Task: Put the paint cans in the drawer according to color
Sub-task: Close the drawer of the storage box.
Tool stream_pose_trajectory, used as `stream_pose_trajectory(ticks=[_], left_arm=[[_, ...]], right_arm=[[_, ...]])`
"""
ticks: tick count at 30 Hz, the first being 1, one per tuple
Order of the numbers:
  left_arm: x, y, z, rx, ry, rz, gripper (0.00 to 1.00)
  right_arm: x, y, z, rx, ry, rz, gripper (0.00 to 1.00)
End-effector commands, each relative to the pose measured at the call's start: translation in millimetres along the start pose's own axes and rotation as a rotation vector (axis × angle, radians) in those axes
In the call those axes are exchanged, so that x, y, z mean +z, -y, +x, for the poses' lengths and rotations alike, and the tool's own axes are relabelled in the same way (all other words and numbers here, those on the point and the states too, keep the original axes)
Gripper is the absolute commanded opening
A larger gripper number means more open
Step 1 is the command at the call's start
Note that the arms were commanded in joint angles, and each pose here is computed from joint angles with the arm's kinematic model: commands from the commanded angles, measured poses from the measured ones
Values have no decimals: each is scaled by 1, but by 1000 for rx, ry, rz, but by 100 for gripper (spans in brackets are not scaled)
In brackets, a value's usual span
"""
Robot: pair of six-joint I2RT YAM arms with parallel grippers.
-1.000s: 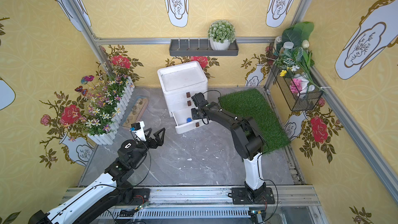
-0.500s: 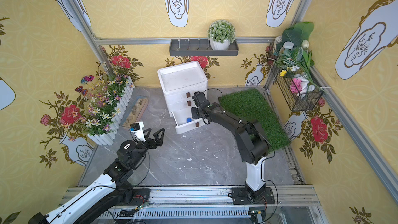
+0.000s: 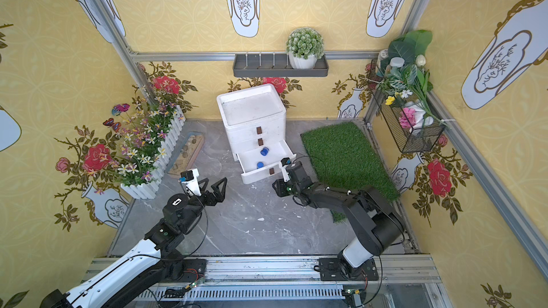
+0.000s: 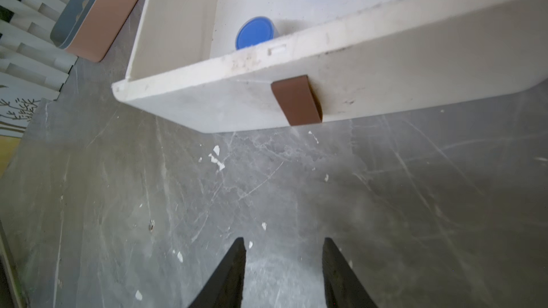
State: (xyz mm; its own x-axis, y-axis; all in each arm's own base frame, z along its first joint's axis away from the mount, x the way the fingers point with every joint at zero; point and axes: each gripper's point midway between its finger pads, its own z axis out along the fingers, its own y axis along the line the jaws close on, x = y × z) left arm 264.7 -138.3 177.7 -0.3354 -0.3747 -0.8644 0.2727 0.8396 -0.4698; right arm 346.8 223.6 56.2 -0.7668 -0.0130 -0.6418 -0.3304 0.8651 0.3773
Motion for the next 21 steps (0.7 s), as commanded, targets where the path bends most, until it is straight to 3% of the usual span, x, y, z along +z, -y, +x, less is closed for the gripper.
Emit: stream_pose_trajectory(ticks=[1, 7, 21], left_arm=[[-1, 3, -4, -8, 18, 19, 100], [-7, 0, -6, -7, 32, 6, 100], [-8, 0, -8, -1, 38, 4, 100]], right_arm=[[17, -6, -31, 18, 71, -45, 43], [43, 2, -56, 26, 68, 4, 42], [79, -1, -124, 75, 137, -28, 26]])
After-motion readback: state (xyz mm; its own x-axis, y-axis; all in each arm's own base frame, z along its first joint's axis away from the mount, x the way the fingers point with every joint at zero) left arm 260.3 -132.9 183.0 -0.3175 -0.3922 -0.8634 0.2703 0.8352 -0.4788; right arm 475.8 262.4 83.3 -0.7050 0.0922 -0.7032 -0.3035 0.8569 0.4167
